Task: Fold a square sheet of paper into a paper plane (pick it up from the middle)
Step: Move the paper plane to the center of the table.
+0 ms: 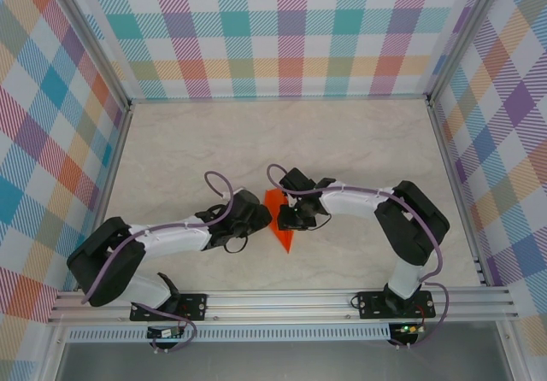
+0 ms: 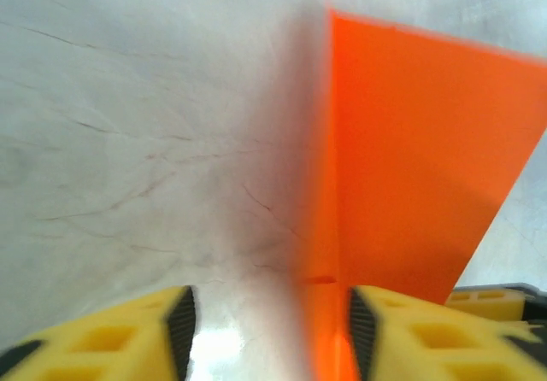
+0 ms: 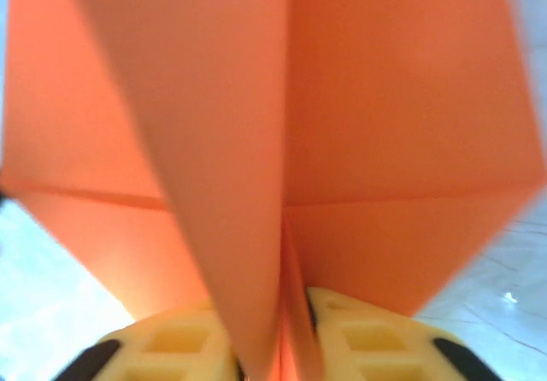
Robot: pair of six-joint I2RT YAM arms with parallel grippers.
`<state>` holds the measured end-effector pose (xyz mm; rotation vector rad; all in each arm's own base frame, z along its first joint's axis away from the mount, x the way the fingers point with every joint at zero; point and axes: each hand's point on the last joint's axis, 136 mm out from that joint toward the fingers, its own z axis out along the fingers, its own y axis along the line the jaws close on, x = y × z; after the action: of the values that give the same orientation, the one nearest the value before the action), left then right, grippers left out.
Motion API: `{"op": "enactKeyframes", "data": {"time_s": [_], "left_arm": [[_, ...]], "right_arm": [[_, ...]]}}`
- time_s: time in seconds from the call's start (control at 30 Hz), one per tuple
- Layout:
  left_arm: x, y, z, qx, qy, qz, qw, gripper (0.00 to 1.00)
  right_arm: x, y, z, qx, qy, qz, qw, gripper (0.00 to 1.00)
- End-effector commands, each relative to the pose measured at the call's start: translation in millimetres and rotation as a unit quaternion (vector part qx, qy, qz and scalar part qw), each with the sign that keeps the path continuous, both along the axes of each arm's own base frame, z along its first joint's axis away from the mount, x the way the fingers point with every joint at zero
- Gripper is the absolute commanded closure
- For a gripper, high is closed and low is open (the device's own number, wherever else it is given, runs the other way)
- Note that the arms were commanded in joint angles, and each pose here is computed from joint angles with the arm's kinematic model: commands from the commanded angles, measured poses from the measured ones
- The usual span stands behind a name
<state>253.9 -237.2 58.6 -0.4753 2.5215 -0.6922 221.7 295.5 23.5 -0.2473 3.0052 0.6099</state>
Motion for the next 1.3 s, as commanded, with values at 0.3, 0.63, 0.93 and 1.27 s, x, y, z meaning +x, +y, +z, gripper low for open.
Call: {"op": "enactKeyframes", "data": {"time_s": [0.3,0.63,0.93,1.27], "left_arm": [[-2,81,23,0.147,0.017,0.080,0.986,0.05],[-3,90,17,0.170,0.035,0.087,0.981,0.00],[-4,95,12,0.193,0.050,0.086,0.976,0.00],[-5,108,11,0.211,0.062,0.097,0.971,0.00]], "right_arm": [[18,-29,8,-0.099,-0.046,-0.016,0.994,0.85],[22,-22,-8,-0.120,-0.038,-0.012,0.992,0.80],[36,-22,8,-0.125,-0.066,-0.025,0.990,0.86],[119,-11,31,-0.103,-0.118,-0.045,0.987,0.91]]}}
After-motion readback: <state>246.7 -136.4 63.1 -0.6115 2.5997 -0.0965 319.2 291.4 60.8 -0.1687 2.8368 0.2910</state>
